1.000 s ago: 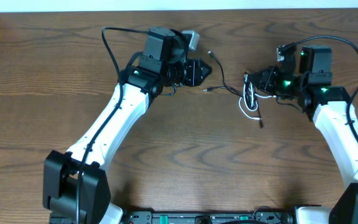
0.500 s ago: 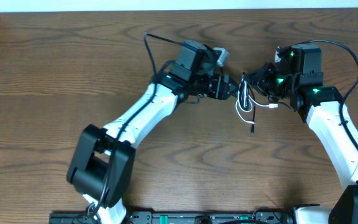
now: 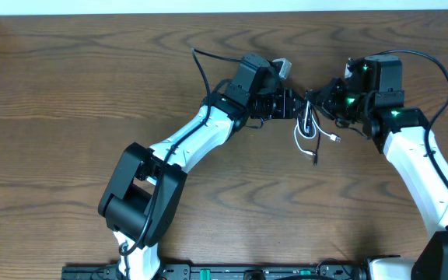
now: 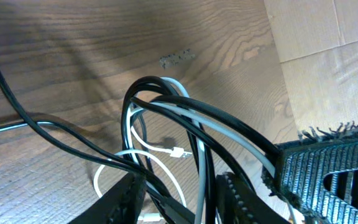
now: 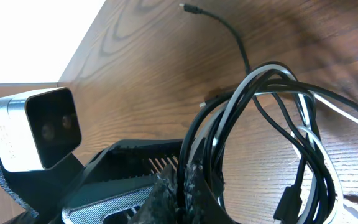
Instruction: Untangle cables
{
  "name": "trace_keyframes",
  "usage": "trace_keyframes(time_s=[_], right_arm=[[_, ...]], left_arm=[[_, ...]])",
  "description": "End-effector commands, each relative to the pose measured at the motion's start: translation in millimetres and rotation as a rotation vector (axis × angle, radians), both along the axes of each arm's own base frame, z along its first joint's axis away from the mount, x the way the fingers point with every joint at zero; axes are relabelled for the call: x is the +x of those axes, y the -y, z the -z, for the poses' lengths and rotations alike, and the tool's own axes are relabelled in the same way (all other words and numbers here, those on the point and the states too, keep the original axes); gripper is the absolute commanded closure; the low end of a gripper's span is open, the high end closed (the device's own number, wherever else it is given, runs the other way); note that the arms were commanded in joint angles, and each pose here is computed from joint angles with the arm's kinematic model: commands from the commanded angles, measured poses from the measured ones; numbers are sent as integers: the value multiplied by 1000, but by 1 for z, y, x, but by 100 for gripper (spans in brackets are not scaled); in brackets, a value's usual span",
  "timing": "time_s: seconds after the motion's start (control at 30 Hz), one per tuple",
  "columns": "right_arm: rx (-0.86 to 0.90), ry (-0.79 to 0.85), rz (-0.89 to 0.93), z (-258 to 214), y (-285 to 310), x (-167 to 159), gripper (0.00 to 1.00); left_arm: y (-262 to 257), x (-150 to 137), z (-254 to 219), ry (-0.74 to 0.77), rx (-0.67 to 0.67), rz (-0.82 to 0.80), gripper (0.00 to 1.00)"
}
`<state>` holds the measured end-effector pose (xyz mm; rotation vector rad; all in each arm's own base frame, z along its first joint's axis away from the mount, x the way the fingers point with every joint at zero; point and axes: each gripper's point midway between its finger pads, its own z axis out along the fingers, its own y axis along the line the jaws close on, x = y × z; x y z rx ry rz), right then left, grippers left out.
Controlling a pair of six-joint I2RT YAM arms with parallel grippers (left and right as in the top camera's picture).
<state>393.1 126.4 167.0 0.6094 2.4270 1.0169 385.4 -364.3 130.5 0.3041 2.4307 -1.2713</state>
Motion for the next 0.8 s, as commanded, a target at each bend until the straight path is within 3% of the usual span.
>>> trace_keyframes(time_s=[0.0,0.3,0.33,0.37,0.4,0.47,0.6,0.73,0.77], right_arm=[[19,10,-4,-7,-2,1,99],[23,21,9,-9,4,4,99],[18,22,14,-8,5,5,99],[11,23,21,-8,7,6,99],[-14,30,27,-6,11,7,99],[-89,24,57,2,23,8,99],[-317,-71,182,31,75,-4,99],[-425,-97,185,40,102,-11,99],[-404,-17,63,33,89,-5,80]], left_arm=[[1,-6,11,-75,4,0,59],[-9,-1,41,-108,88,-58,64],[-14,2,52,-114,127,-87,71],[-21,5,60,-113,167,-116,91],[-34,10,71,-108,244,-173,93],[-51,15,79,-61,327,-186,93],[-81,24,61,-16,364,-175,92],[-99,25,9,70,292,-118,93],[-98,21,-9,95,239,-79,92]])
